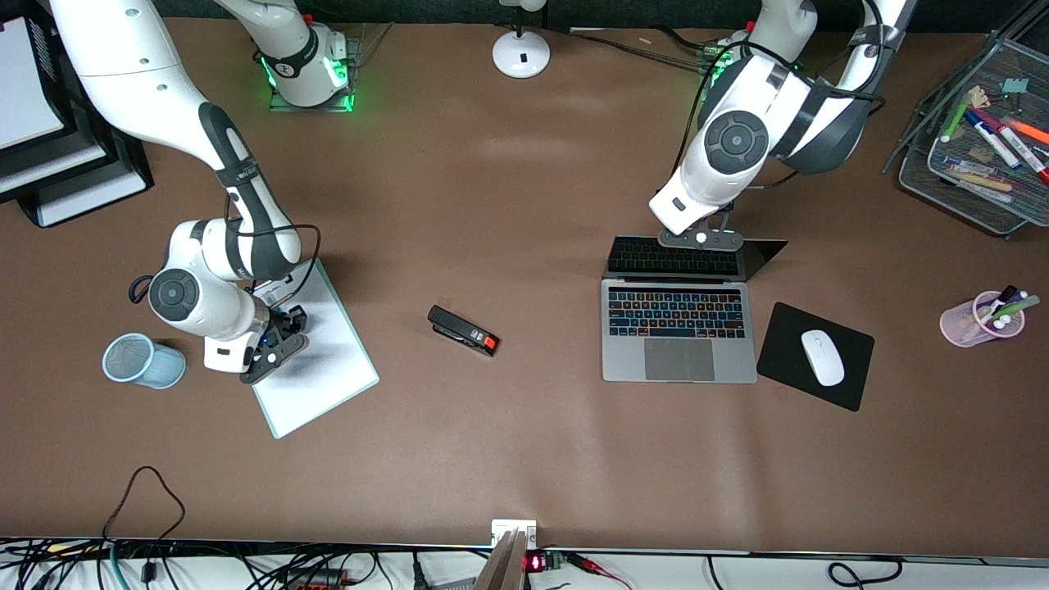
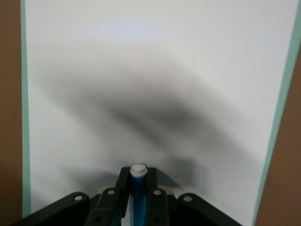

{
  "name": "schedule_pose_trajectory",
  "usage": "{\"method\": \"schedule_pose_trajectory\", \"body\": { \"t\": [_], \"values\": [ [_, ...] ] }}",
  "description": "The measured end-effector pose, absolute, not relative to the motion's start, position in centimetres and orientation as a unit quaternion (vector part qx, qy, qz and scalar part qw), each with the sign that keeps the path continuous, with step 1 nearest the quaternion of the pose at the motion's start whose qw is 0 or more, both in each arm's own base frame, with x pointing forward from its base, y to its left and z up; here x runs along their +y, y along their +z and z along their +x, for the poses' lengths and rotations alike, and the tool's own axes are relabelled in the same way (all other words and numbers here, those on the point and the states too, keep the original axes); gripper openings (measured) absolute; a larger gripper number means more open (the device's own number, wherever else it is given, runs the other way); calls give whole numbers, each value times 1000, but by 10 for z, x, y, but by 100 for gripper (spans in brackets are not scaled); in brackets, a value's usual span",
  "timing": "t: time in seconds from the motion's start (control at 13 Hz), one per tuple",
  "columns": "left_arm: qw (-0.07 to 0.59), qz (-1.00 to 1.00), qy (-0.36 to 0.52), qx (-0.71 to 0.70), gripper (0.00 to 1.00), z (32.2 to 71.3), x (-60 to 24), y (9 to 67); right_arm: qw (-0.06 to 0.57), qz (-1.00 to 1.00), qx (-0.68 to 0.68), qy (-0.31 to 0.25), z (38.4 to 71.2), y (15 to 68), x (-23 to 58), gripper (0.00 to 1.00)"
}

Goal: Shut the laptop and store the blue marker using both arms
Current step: 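Lift the marker with the right gripper while the left gripper contacts the lid, then carry the marker over the blue cup while the left gripper pushes the lid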

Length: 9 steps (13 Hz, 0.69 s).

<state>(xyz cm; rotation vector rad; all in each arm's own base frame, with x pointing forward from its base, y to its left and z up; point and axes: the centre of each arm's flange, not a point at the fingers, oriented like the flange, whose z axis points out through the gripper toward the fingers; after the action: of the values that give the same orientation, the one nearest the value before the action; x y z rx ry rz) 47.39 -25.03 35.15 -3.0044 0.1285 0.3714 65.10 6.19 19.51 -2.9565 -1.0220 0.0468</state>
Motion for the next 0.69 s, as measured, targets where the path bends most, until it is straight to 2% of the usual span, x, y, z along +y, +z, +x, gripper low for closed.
{"method": "schedule_pose_trajectory", "body": {
  "t": [0.23,0.46,0.69],
  "values": [
    [96,-989,90,71,1,482,-245,348,5,-945,-326,10,674,251,63,18],
    [89,-990,75,76,1,488,-246,341,5,-939,-344,-16,686,322,49,18],
    [72,-993,61,71,1,499,-244,332,34,-925,-375,-49,685,363,14,18]
  ]
}}
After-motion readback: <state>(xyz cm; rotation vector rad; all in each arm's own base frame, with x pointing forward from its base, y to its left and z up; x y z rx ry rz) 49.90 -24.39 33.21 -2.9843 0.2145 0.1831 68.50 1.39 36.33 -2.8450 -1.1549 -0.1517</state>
